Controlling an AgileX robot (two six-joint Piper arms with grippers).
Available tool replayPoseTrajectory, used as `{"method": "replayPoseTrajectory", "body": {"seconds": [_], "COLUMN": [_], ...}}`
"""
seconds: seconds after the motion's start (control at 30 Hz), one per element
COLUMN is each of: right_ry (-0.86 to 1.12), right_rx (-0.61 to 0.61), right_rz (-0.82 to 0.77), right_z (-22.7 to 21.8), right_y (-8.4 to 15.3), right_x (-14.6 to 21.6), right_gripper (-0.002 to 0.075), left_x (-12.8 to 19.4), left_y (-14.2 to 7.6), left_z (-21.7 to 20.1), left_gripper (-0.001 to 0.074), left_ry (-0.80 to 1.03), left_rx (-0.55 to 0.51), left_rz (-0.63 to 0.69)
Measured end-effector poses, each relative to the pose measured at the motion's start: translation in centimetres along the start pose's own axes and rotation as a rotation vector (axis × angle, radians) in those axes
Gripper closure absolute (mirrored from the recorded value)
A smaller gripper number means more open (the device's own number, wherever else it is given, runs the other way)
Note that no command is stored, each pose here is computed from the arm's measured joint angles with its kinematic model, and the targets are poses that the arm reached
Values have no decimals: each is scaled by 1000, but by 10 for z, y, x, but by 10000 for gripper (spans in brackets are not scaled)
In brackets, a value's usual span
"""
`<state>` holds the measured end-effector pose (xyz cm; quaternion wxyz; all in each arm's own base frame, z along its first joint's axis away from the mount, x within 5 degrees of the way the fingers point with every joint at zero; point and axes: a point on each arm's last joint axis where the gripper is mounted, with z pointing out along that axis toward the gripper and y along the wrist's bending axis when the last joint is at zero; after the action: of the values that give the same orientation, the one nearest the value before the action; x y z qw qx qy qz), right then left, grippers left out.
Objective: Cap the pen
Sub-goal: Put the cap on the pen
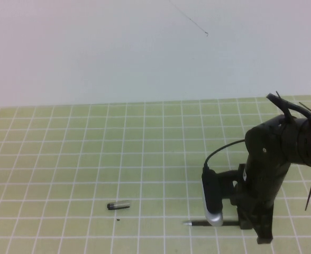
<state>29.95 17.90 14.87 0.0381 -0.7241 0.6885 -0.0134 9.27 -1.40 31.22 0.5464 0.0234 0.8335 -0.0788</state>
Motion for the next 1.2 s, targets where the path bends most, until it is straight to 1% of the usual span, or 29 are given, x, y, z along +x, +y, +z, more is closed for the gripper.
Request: {"method": "replayPoseTrajectory", "body": {"seconds": [0.03, 0.13, 0.23, 0.33, 0.4, 0.47, 0.5, 0.57, 0.7, 0.77, 0.8, 0.9, 0.97, 1.0, 1.07, 1.2], "right_ry": [-3, -12, -49, -97, -101, -96, -96, -103, -101, -104, -107, -128, -138, -140, -141, -134], "right_rx": [5, 10, 9, -9, -21, -28, -28, -29, -32, -28, -33, -45, -35, -32, -14, 9], "right_rz": [8, 48, 121, 236, 292, 324, 330, 366, 469, 526, 546, 614, 642, 648, 649, 639], "right_z": [-3, -14, -28, -44, -52, -58, -60, -62, -62, -64, -65, -71, -77, -78, -85, -91], "right_y": [-2, -10, -17, -24, -27, -28, -29, -32, -41, -47, -48, -53, -55, -55, -55, -53], "right_x": [-1, -6, -13, -21, -23, -24, -24, -20, -2, 13, 18, 36, 47, 49, 52, 54], "right_gripper": [729, 729, 729, 729, 729, 729, 729, 729, 729, 729, 729, 729, 729, 729, 729, 729], "left_x": [-11, -23, -35, -43, -47, -49, -51, -53, -57, -57, -57, -62, -60, -59, -52, -26], "left_y": [-3, -5, -10, -16, -21, -27, -29, -29, -23, -20, -20, -23, -26, -29, -36, -53], "left_z": [-3, -3, 4, 19, 29, 41, 48, 67, 102, 122, 130, 153, 171, 178, 193, 221], "left_gripper": [735, 736, 736, 736, 736, 736, 736, 736, 725, 685, 648, 496, 382, 349, 309, 321], "left_ry": [24, 76, 171, 247, 297, 345, 359, 384, 440, 472, 486, 495, 530, 544, 581, 655], "left_rx": [19, 38, 117, 247, 357, 496, 557, 626, 663, 674, 683, 669, 639, 628, 625, 659], "left_rz": [26, 70, 168, 289, 373, 440, 461, 471, 454, 450, 451, 496, 576, 611, 712, 909]}}
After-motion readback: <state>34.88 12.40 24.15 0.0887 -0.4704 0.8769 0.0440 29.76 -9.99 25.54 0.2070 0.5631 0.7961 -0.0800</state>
